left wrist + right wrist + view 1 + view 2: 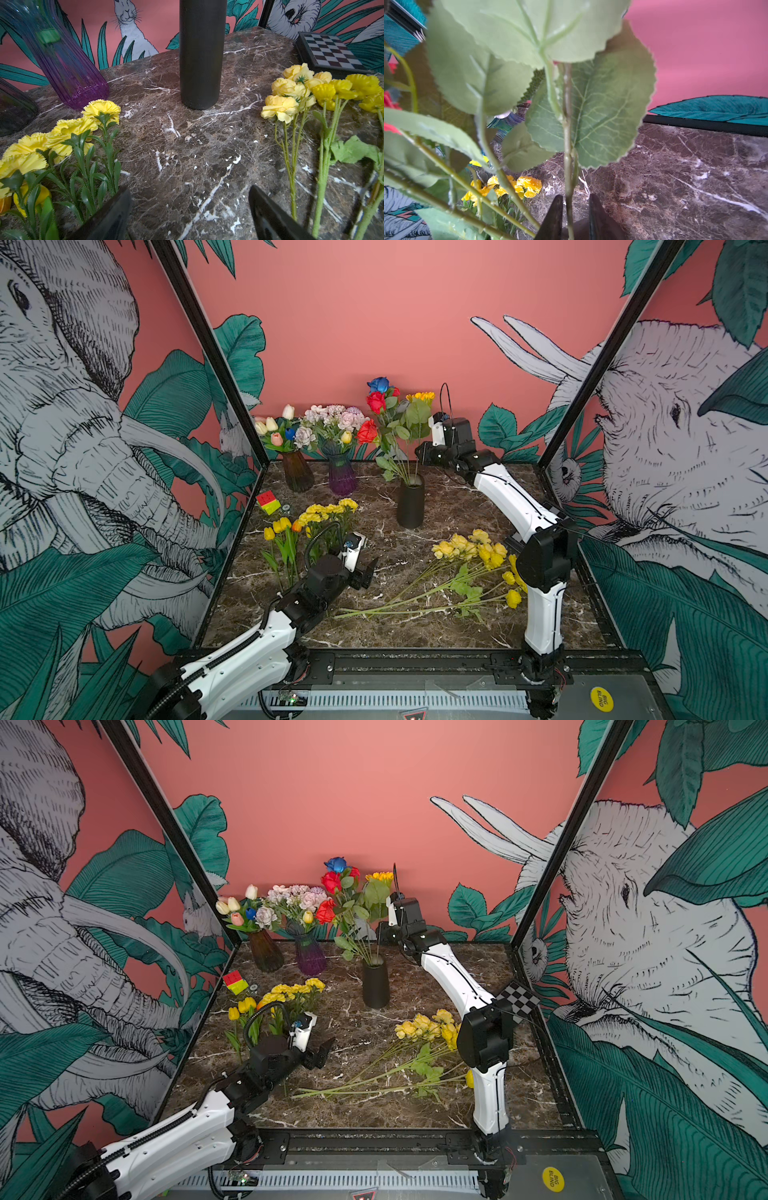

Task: Pick out yellow flowers from the vase
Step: Pick up the flower from the vase.

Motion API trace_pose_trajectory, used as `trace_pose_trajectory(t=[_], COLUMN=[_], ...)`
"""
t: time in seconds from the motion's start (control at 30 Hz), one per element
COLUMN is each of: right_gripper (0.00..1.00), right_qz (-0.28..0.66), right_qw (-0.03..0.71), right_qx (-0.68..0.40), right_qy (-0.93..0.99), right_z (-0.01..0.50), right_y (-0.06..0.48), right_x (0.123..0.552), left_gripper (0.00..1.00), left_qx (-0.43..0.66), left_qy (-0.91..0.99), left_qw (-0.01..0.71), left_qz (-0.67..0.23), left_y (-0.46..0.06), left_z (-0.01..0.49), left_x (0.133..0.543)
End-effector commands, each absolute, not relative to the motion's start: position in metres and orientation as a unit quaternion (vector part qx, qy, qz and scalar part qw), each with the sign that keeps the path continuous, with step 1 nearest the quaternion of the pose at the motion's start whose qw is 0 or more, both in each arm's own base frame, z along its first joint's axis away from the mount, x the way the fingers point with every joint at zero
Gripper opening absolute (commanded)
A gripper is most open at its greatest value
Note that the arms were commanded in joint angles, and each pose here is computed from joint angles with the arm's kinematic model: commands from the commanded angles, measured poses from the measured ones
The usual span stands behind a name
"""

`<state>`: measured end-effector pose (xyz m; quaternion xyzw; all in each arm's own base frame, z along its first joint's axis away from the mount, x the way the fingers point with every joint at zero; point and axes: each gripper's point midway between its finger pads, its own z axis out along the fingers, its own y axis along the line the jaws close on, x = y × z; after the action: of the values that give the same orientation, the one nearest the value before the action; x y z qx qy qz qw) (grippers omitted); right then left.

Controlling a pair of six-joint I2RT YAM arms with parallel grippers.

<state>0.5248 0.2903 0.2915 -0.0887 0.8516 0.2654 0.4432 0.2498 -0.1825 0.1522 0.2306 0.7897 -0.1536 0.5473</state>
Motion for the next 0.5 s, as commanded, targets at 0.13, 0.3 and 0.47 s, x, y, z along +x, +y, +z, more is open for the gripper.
trace_pose_trajectory(t=[0.13,0.3,0.47], right_gripper=[0.15,0.08,0.02], right_qz=[0.27,0.273,0.28], right_qw=[0.449,0.449,0.453], right_qx=[-0.082,-0.08,-0.081], right_qy=[0.848,0.847,0.843], right_z=[0.298,0.3,0.31], right_y=[0.293,0.294,0.293], right_x=[0.534,0.534,0.529], left_gripper=[0.9,0.9,0.9], left_qx=[0.225,0.226,0.226], left_qy=[0.788,0.788,0.788], left_qw=[0.553,0.553,0.554], left_qz=[-0.152,-0.15,-0.147], left_y=[-0.18,-0.18,-0.178], left_z=[0.155,0.156,0.156], left_x=[0.25,0.25,0.25])
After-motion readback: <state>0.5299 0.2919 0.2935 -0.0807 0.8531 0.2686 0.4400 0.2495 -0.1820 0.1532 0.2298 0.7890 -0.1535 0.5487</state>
